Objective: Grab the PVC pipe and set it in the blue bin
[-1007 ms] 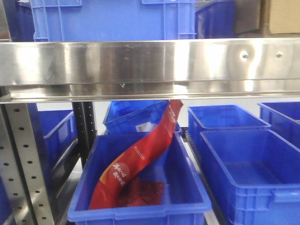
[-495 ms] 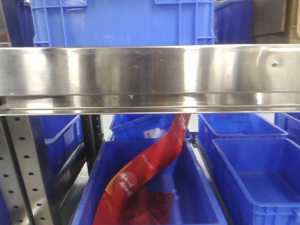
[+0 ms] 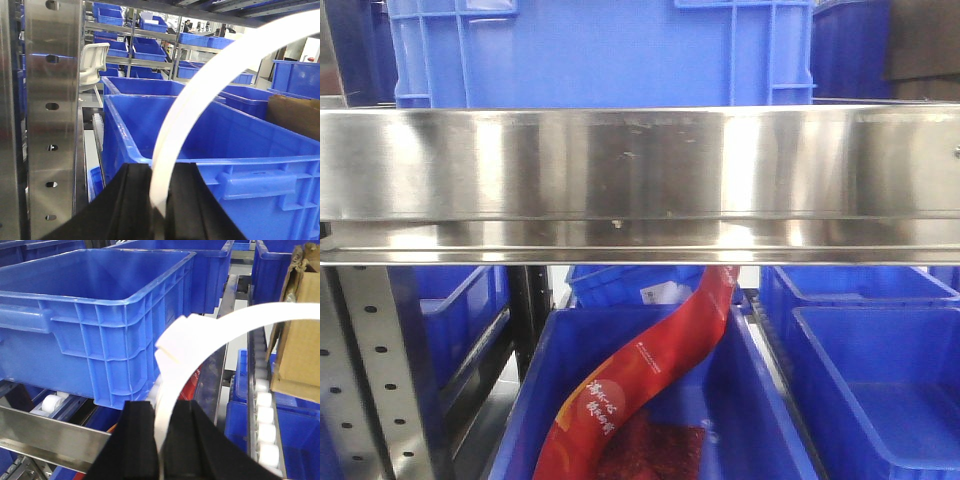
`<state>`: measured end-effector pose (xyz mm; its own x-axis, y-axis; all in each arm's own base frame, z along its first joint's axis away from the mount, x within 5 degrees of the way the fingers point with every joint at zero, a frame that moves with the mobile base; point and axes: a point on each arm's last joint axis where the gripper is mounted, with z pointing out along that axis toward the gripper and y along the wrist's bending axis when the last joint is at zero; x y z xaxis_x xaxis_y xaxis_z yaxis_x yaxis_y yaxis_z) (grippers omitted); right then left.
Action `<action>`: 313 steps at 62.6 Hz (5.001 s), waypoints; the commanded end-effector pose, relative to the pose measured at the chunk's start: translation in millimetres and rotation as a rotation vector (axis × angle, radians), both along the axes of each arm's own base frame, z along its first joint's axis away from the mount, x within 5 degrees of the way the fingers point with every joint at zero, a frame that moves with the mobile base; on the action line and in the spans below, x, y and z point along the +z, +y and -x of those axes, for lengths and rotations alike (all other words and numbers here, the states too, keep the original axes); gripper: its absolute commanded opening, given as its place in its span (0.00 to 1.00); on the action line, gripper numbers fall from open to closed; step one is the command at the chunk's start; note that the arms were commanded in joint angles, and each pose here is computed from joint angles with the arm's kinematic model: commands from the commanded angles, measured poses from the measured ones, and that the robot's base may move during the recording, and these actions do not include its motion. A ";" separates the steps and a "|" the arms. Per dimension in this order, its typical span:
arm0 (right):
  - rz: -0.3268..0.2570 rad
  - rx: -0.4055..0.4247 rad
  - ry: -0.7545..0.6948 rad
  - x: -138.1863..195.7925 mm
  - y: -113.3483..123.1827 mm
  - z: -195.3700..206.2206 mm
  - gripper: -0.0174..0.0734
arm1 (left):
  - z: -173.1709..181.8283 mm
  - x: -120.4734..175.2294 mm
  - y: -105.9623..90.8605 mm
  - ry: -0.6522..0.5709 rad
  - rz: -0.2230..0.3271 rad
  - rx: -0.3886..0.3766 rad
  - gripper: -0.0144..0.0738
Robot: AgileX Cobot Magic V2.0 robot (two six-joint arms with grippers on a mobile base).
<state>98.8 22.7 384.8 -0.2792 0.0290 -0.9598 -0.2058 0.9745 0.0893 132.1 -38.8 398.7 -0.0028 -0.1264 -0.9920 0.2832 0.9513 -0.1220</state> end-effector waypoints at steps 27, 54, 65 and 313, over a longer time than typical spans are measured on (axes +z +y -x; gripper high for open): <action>-0.007 -0.004 -0.079 9.0 -0.6 0.3 0.02 | 1.2 3.7 -0.8 -0.027 0.014 -0.008 0.04; -0.071 -0.004 -0.155 16.8 1.1 -4.4 0.02 | 0.6 4.3 -1.0 -0.035 0.017 -0.008 0.04; -0.039 0.004 -0.100 18.6 8.8 -41.1 0.02 | -22.2 13.6 -14.6 -0.077 -0.041 -0.043 0.04; -0.066 0.172 -0.381 -26.6 10.6 20.7 0.01 | 13.0 -13.6 -19.7 0.023 0.058 -0.175 0.04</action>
